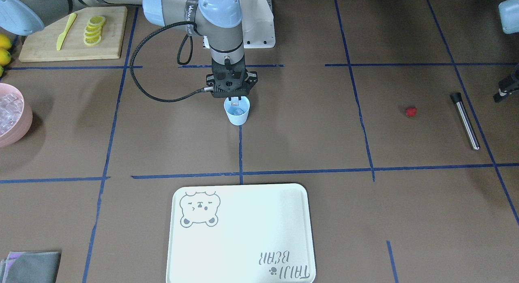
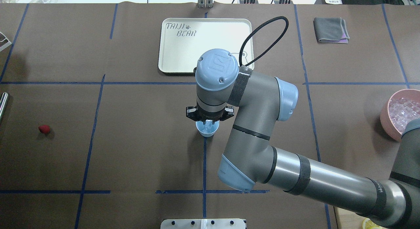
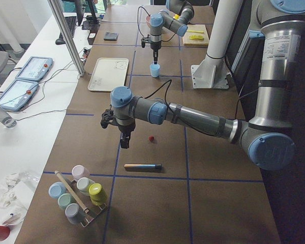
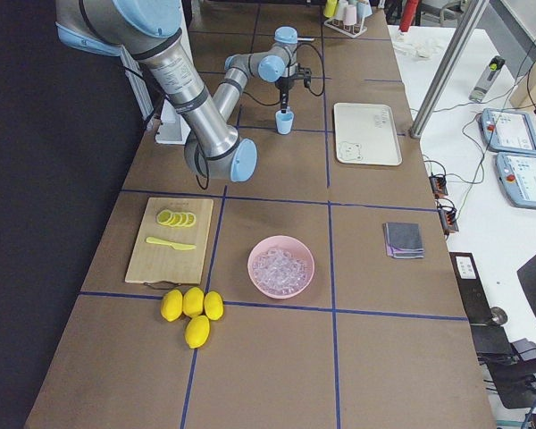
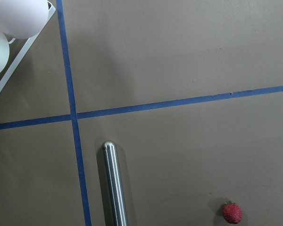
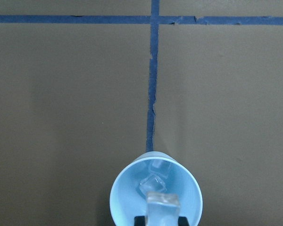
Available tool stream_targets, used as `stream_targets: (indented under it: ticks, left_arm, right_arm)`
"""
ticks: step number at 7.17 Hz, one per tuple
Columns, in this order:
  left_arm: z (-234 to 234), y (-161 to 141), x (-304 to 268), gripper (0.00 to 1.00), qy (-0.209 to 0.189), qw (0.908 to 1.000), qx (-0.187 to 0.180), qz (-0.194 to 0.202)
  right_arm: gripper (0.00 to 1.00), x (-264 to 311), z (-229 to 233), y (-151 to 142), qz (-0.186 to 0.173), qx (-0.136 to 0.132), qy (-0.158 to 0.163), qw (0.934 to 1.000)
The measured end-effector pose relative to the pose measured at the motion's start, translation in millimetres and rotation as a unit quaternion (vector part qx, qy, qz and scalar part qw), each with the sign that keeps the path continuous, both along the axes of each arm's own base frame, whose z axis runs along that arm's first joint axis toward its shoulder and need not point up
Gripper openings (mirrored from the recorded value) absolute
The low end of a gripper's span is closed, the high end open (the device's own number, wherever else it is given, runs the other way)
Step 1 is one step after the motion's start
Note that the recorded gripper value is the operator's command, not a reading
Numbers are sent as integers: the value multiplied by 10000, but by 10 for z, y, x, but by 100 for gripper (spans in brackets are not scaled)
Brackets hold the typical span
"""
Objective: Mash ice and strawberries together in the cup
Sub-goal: 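Open the right gripper to drop the cube into the cup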
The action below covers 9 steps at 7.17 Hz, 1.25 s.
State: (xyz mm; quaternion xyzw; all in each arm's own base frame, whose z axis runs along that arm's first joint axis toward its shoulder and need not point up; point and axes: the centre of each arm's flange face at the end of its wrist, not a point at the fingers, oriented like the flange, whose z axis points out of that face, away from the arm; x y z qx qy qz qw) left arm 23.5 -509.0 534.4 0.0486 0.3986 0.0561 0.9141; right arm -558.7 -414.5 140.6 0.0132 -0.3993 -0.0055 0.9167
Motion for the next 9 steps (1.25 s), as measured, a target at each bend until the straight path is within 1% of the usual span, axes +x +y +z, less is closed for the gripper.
stream_targets:
  ticks: [1,2,3,4,5,6,7,8,9]
  left_arm:
    - [-4,-3,0,100,1,10000,4,0]
    - [-8,-6,1,100,3,10000,8,0]
    - [-11,-7,2,100,6,10000,8,0]
    - [-16,-7,2,100,9,10000,10,-2]
    - [-39,-7,58,100,8,10000,35,50]
    - [-80,3,227,100,6,9999,44,164]
    - [-129,26,462,100,32,9998,-4,218]
    - [-177,58,672,100,102,9998,-58,148]
    - [-195,124,857,100,209,9997,-124,19]
  right_arm:
    - [74,-3,-10,1,-2,3,-7,10000]
    - [82,-5,-13,2,-3,5,-10,10000]
    - [96,-5,-17,2,-3,7,-14,10000]
    - [99,-4,-24,3,-3,19,-39,10000]
    - [99,28,-48,-18,20,53,-110,9999]
    - [99,168,-83,-107,110,93,-212,9997]
    - [99,466,-41,-238,242,105,-305,9992]
    - [99,906,128,-364,354,128,-375,9986]
    - [99,1424,355,-490,390,253,-400,9981]
